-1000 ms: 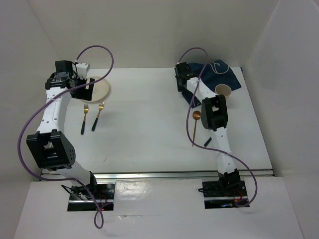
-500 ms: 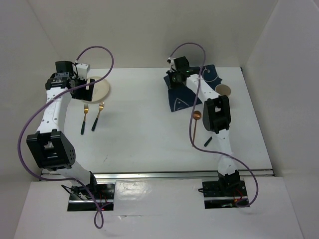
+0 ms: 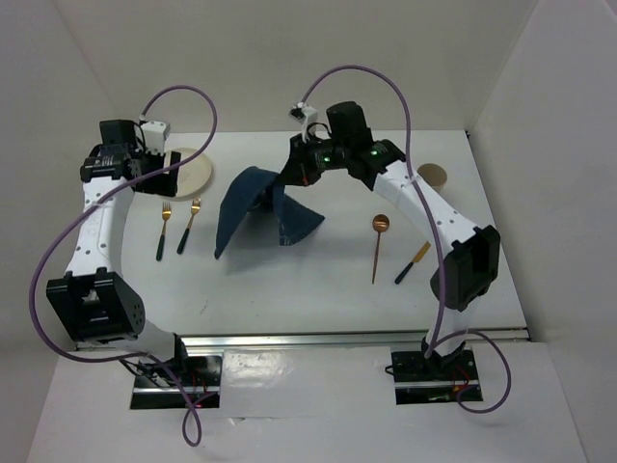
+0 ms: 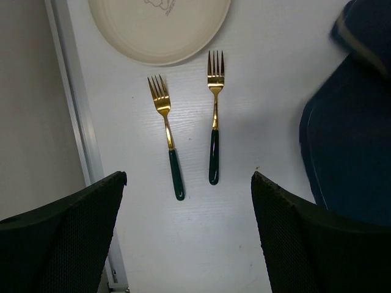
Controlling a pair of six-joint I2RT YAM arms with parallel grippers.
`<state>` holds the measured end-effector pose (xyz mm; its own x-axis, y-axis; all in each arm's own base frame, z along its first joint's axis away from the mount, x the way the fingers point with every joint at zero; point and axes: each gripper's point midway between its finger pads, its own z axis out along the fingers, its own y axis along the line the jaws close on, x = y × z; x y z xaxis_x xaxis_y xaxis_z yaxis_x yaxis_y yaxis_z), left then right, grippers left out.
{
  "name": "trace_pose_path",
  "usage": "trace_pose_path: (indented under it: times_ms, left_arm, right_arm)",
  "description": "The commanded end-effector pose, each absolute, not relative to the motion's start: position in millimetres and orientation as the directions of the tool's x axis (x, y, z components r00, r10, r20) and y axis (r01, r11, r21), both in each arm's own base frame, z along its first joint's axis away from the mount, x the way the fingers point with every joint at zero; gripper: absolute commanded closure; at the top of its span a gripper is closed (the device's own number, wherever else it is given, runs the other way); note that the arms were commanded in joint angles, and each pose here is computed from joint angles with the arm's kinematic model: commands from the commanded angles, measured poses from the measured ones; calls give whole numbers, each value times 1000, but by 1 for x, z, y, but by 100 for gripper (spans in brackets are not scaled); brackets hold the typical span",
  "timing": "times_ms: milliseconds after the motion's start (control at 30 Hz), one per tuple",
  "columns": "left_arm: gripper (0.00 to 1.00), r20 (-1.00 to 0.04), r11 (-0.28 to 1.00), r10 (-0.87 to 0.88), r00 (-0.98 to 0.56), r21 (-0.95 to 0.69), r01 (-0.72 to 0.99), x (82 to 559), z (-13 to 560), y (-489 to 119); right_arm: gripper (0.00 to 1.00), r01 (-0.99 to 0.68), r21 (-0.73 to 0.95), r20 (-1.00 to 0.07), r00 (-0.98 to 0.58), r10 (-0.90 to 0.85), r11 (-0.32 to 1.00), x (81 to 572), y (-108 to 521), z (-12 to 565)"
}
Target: Set the dinner table for one person
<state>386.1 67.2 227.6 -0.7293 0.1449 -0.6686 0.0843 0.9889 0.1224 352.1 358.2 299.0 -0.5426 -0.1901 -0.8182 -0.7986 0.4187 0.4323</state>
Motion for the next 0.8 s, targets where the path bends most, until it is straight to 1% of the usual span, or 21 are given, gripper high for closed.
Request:
trace_pose_path:
  times_ms: [0, 67, 100, 133, 167, 200, 233, 267, 333, 367, 400, 433, 467, 500, 533, 567, 600, 633, 700, 733, 767]
  left_arm:
    - [10, -706, 989, 149, -692, 98, 112, 381, 243, 56]
    - [10, -708, 989, 148, -691, 91, 120, 380, 245, 54]
    - [10, -713, 989, 150, -685, 93, 119, 381, 248, 54]
    - [10, -707, 987, 156, -690, 90, 130, 380, 247, 50]
    - [10, -715, 985, 166, -680, 93, 143, 381, 251, 48]
    - [10, -705, 982, 184, -685, 95, 166, 383, 248, 43]
    - [10, -689, 973, 219, -690, 100, 209, 383, 243, 32]
    - [10, -665, 958, 270, -696, 115, 261, 380, 240, 24]
    - [10, -616, 925, 364, -698, 157, 345, 379, 229, 0]
    - [10, -582, 903, 420, -697, 186, 388, 378, 218, -8]
    - [10, -567, 886, 456, -686, 214, 411, 377, 209, -16]
    - [9, -565, 868, 490, -663, 248, 431, 378, 207, -25]
    - [9, -560, 832, 548, -621, 286, 476, 376, 206, -46]
    - [9, -542, 795, 598, -591, 308, 522, 372, 199, -58]
    - [8, -538, 741, 655, -530, 323, 588, 364, 201, -87]
    - [8, -522, 699, 695, -494, 333, 633, 359, 197, -99]
    - [6, -512, 669, 721, -467, 335, 664, 350, 194, -109]
    - [5, -516, 634, 743, -427, 336, 697, 340, 195, -125]
    - [5, -473, 566, 791, -389, 321, 760, 319, 176, -137]
    - [5, -446, 537, 810, -380, 305, 786, 308, 166, -142]
    - [5, -419, 484, 841, -341, 302, 821, 292, 159, -155]
  right_arm:
    - [100, -789, 519, -813, -574, -97, 328, 328, 353, 334]
    - [100, -760, 558, -786, -613, -81, 333, 323, 352, 329]
    - [100, -733, 578, -762, -642, -84, 358, 324, 350, 315]
    - [100, -682, 609, -712, -695, -100, 405, 328, 350, 291]
    - [100, -654, 616, -687, -719, -108, 439, 333, 349, 277]
    - [100, -587, 615, -645, -758, -91, 526, 347, 340, 252]
    - [100, -524, 627, -596, -799, -79, 577, 354, 333, 233]
    - [100, -399, 659, -478, -877, -54, 638, 367, 318, 196]
    - [100, -281, 672, -392, -920, 7, 685, 388, 305, 170]
    - [97, -197, 677, -311, -950, 34, 709, 399, 302, 138]
    - [88, -167, 676, -296, -954, 56, 718, 413, 294, 126]
    - [62, -181, 661, -336, -939, 72, 728, 433, 298, 132]
    - [49, -117, 624, -271, -960, 74, 773, 439, 294, 97]
    - [41, -69, 557, -277, -955, 107, 827, 454, 280, 83]
    - [34, -83, 553, -315, -942, 116, 829, 472, 284, 100]
    - [31, -25, 521, -245, -962, 122, 853, 468, 273, 82]
    - [30, -20, 505, -256, -958, 128, 863, 471, 270, 86]
    - [26, -18, 496, -266, -955, 132, 868, 463, 265, 97]
    - [25, -24, 497, -307, -940, 150, 868, 458, 260, 102]
    - [23, 3, 478, -257, -956, 144, 878, 435, 251, 80]
    - [23, -9, 487, -308, -937, 162, 874, 437, 244, 97]
